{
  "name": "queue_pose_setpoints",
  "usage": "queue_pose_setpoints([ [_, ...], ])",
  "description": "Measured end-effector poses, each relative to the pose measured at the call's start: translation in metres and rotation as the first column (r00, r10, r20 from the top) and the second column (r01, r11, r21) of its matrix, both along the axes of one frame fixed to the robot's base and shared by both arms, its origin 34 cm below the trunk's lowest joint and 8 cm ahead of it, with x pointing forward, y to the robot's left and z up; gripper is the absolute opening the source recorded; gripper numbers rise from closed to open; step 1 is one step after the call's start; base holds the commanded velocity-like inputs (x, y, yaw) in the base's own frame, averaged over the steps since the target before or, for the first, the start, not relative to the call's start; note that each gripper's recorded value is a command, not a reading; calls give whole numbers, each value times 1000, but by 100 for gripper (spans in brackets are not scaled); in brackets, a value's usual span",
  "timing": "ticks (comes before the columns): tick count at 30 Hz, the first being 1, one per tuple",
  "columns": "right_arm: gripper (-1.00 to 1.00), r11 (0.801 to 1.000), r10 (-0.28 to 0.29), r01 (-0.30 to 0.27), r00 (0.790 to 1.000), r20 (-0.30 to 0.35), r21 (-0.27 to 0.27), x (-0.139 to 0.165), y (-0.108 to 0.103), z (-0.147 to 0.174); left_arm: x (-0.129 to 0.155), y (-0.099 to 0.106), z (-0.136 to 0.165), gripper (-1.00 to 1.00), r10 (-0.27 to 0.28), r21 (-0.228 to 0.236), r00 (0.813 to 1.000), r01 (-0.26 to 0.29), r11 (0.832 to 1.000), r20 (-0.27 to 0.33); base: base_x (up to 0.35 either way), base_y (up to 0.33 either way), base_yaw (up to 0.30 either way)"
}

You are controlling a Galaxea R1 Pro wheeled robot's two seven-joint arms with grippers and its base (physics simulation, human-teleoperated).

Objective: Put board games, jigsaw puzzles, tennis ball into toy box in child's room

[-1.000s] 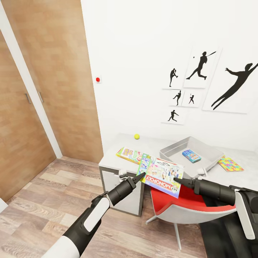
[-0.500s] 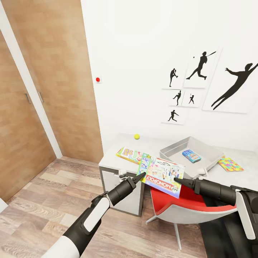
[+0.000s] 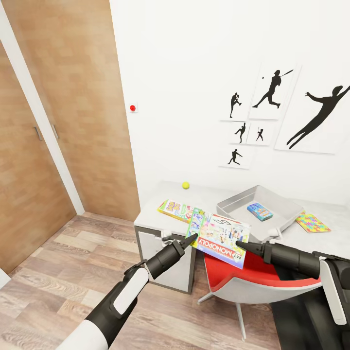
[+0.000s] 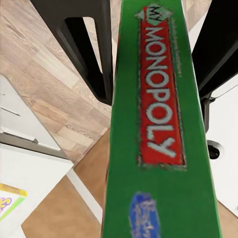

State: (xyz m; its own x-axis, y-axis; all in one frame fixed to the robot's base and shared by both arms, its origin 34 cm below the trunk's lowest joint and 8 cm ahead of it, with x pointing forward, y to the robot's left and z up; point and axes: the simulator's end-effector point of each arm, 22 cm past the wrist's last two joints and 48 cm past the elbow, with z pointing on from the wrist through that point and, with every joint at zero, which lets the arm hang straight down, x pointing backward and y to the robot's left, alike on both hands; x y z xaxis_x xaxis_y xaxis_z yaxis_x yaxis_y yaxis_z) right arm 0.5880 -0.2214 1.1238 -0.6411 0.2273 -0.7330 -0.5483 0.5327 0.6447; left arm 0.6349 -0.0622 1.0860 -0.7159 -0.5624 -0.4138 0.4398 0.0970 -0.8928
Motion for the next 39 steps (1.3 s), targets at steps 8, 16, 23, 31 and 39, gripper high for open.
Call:
queue_pose_setpoints([
  [8,-100,1000,0,0,1000,1,0,0,0,0,0,0,0,100,1,0,1000,-1,1000,1,0,0,0],
  [16,-100,999,12,-12,1000,-11,41,-3,4,6,2,1,-4,100,12,15,1000,-12,1000,-4,0,0,0],
  [23,-100,999,12,-11,1000,-11,41,-3,3,6,2,1,-5,100,10,20,1000,-10,1000,-9,0,0,0],
  [31,-100,1000,0,0,1000,-5,22,-1,-1,4,7,1,-13,100,22,52,999,-20,998,-36,0,0,-1],
  [39,-100,999,-25,25,1000,3,-22,4,-9,-1,13,5,-29,100,53,108,995,-43,993,-87,0,0,-104],
])
